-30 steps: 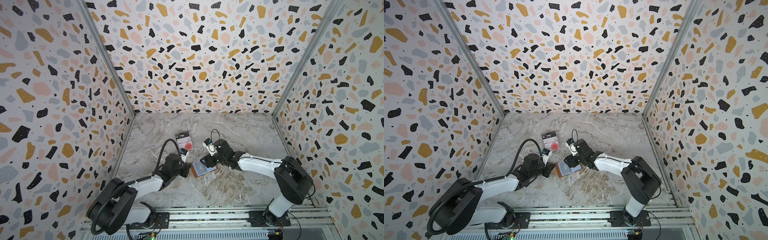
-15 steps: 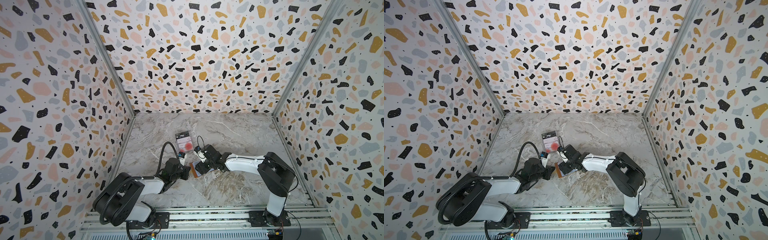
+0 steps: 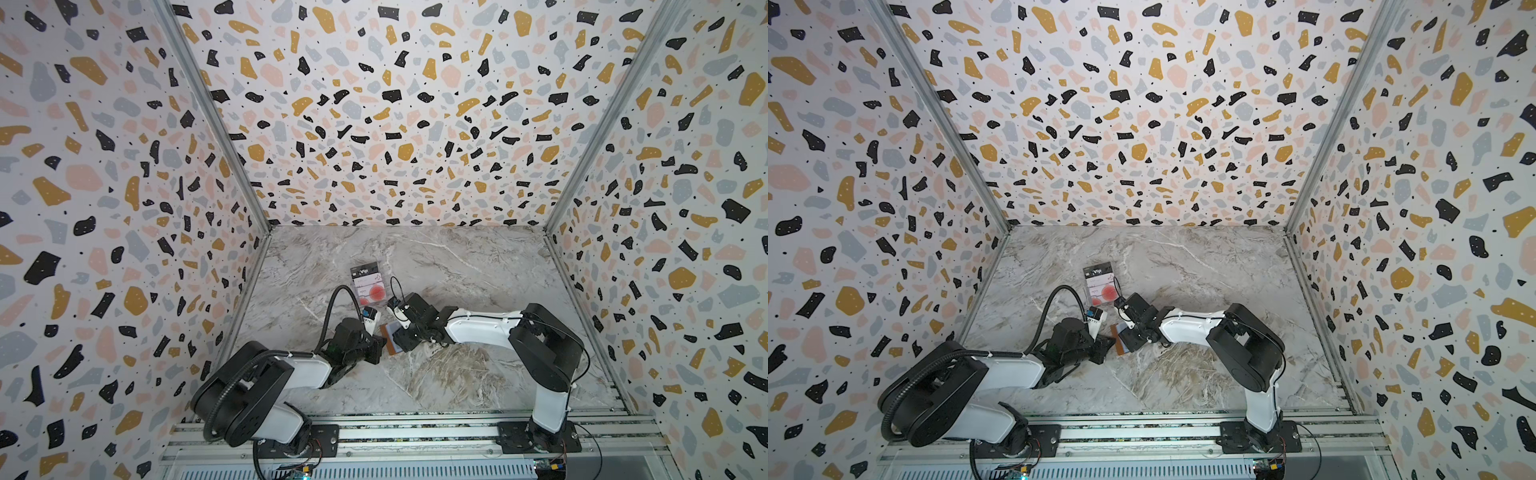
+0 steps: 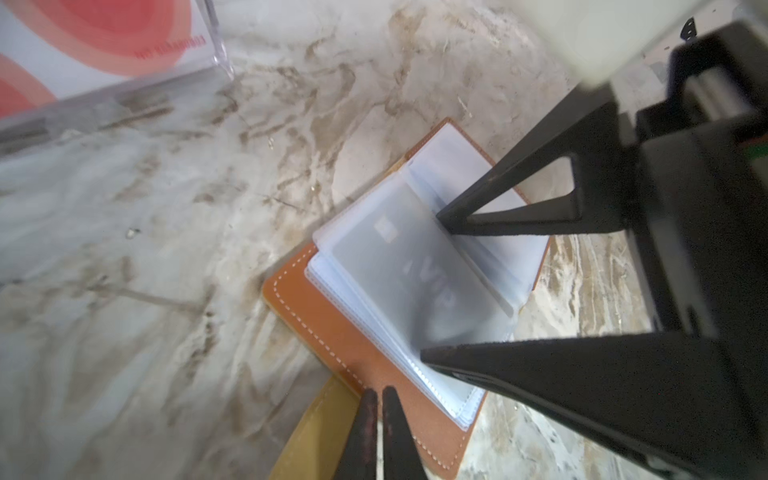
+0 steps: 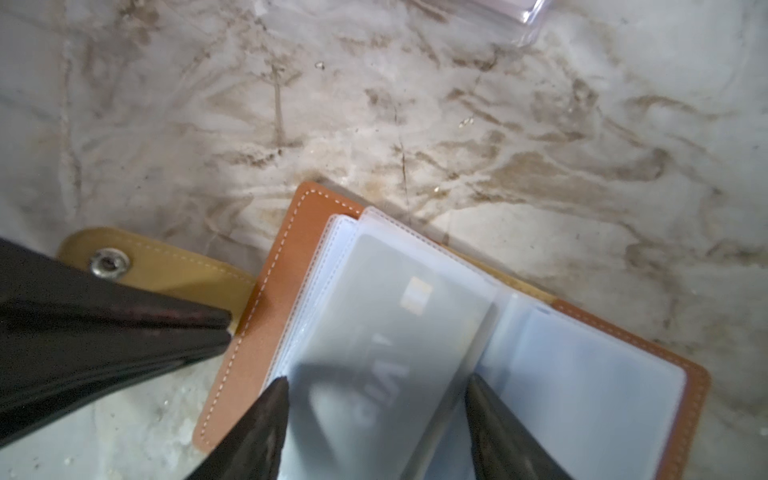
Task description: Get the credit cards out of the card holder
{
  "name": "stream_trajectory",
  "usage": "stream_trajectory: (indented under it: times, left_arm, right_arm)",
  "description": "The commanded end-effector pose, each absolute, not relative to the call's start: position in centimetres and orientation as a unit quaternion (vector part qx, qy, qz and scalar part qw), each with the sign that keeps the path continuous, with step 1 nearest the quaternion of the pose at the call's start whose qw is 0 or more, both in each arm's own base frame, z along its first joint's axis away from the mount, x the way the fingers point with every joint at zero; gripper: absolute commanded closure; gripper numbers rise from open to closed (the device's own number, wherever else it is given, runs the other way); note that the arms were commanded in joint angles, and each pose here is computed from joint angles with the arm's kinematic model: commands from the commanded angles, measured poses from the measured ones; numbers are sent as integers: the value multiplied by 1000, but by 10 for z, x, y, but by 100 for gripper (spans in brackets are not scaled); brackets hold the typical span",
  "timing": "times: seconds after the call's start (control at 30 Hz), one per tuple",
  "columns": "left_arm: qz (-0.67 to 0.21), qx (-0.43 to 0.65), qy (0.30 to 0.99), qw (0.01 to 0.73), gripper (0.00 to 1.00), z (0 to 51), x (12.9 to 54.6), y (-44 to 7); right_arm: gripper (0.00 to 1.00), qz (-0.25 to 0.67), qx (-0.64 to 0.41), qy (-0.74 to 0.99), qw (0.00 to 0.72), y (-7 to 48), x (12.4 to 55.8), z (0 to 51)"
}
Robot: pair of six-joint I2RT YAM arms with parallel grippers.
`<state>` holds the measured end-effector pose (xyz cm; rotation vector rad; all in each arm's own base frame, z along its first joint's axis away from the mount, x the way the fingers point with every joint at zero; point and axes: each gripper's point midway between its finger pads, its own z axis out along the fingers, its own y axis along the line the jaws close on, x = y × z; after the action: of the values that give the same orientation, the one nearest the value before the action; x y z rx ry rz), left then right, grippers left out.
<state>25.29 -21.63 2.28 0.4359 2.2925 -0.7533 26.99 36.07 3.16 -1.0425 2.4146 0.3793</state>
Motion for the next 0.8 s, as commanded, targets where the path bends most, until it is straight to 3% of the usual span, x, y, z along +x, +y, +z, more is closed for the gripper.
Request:
stream_trajectory:
  times: [0.0,0.53,0.77]
  left_arm:
    - [-296,164,876,345,93,18,251,-218]
    - [-259,149,898,323,96,-8,243,-201]
    - [-265,152,895,325,96,-5,248,-206]
  right_arm:
    - [35,74,-387,891,226,345,271,19]
    - [59,-11,-353,905,235,307,290,24]
    - [79,48,-334,911,239,303,299,41]
